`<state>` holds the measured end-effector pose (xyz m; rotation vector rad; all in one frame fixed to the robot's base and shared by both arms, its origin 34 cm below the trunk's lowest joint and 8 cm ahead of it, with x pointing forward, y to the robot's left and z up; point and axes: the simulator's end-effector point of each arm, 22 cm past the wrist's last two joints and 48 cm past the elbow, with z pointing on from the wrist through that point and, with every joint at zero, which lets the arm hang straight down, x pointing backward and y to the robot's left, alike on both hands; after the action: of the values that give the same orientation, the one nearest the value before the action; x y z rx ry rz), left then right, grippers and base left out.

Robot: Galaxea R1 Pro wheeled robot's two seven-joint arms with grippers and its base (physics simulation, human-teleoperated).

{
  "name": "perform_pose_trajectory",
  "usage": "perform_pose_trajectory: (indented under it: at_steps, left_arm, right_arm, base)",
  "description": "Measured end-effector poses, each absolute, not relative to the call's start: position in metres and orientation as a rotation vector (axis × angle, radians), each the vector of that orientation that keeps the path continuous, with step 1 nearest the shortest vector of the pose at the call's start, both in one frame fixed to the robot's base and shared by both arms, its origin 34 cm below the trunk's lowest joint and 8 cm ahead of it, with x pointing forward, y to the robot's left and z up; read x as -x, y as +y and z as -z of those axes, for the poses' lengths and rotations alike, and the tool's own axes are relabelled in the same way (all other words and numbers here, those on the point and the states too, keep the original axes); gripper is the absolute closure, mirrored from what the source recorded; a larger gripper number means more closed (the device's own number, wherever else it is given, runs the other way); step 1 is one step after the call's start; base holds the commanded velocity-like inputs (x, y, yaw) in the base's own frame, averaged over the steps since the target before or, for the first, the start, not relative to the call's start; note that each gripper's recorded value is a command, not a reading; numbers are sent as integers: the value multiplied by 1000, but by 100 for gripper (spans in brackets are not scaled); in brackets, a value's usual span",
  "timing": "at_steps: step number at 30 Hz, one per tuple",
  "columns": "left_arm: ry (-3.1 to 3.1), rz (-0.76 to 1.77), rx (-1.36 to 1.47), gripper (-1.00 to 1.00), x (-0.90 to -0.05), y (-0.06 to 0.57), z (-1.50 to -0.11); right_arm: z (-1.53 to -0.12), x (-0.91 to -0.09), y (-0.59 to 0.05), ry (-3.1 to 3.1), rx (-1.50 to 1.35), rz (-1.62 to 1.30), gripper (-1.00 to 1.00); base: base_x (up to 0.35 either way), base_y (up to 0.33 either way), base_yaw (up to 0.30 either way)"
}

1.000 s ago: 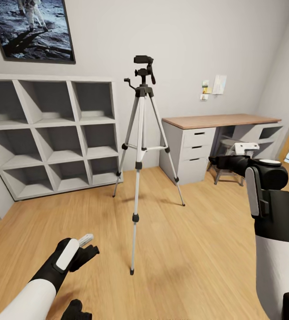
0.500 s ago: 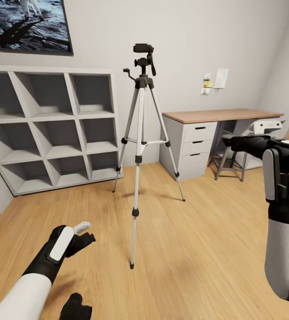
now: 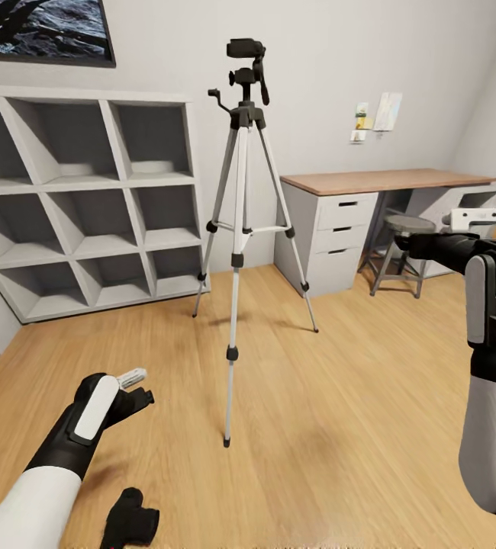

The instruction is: Attach the digital camera to the camera tripod in the bedroom.

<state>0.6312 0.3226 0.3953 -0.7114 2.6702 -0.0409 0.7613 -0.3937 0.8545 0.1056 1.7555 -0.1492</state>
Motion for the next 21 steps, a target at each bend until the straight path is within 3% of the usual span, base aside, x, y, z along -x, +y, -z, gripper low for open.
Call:
perform_pose_trajectory:
  at_steps: [21]
  left_arm:
    - [2769, 7, 733, -100, -615, 323, -341]
  right_arm:
    - [-780, -785, -400, 1859, -129, 147, -100]
  base:
    - [0, 0, 0]
